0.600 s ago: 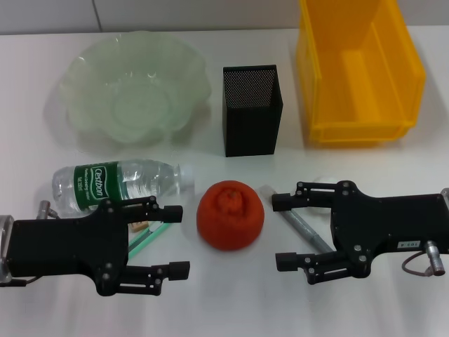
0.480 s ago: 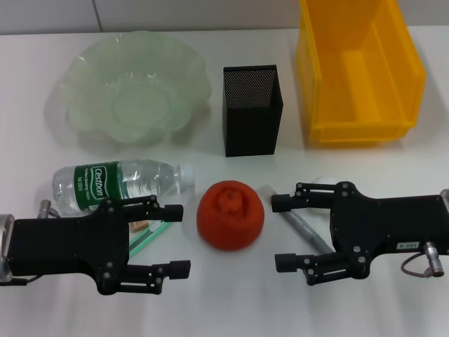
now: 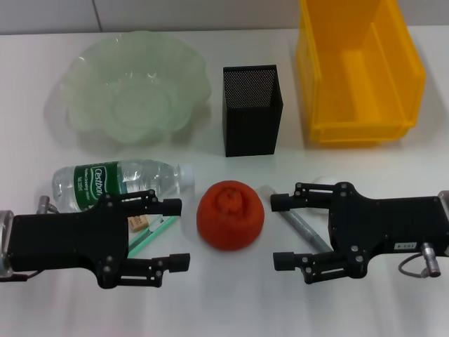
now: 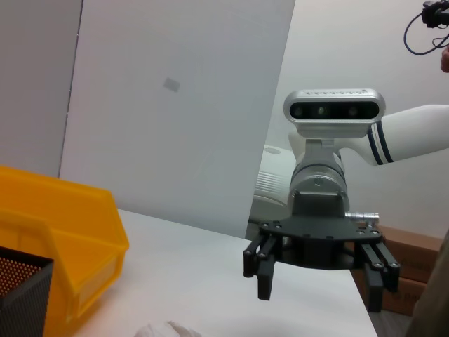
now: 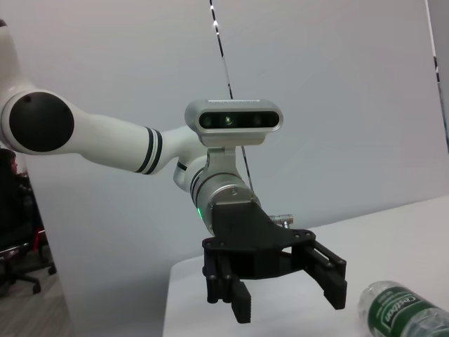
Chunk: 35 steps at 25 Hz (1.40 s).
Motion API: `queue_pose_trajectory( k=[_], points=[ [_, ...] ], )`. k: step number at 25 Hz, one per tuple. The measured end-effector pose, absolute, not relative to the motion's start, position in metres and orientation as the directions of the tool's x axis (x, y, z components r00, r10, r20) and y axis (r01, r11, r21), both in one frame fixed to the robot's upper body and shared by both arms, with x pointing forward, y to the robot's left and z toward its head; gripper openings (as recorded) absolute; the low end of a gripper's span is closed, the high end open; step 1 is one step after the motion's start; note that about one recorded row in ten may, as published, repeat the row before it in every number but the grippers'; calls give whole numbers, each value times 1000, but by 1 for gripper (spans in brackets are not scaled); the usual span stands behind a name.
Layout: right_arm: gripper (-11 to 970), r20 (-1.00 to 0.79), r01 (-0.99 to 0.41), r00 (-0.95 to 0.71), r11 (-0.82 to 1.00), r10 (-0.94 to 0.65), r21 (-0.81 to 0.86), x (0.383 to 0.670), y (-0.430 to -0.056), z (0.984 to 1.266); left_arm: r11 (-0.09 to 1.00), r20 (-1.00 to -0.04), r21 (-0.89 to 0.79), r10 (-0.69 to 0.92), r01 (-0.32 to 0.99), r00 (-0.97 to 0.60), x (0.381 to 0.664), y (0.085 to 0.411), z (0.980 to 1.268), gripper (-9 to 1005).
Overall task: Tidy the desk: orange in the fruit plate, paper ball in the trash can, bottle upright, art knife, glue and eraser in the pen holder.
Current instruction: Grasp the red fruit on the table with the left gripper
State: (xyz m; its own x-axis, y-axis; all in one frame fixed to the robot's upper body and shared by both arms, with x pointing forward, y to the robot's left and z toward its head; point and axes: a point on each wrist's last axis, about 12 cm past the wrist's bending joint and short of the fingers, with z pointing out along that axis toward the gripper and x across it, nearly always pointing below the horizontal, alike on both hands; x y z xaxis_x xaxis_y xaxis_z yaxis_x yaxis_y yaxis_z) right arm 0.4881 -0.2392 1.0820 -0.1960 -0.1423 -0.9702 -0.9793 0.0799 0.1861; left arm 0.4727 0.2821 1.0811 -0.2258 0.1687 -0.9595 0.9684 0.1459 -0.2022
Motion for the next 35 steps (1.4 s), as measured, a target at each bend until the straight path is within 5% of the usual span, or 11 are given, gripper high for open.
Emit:
queue_pose_trajectory(
  k=[22, 35],
  points=[
    [817, -973, -894, -232, 391, 12, 218, 452, -290, 1047, 312, -980, -96, 136, 945, -144, 493, 237, 1033, 800],
    [818, -974, -901, -225, 380, 5, 210, 456, -286, 1048, 383, -966, -109, 179, 917, -189, 503, 224, 1019, 798]
  ],
)
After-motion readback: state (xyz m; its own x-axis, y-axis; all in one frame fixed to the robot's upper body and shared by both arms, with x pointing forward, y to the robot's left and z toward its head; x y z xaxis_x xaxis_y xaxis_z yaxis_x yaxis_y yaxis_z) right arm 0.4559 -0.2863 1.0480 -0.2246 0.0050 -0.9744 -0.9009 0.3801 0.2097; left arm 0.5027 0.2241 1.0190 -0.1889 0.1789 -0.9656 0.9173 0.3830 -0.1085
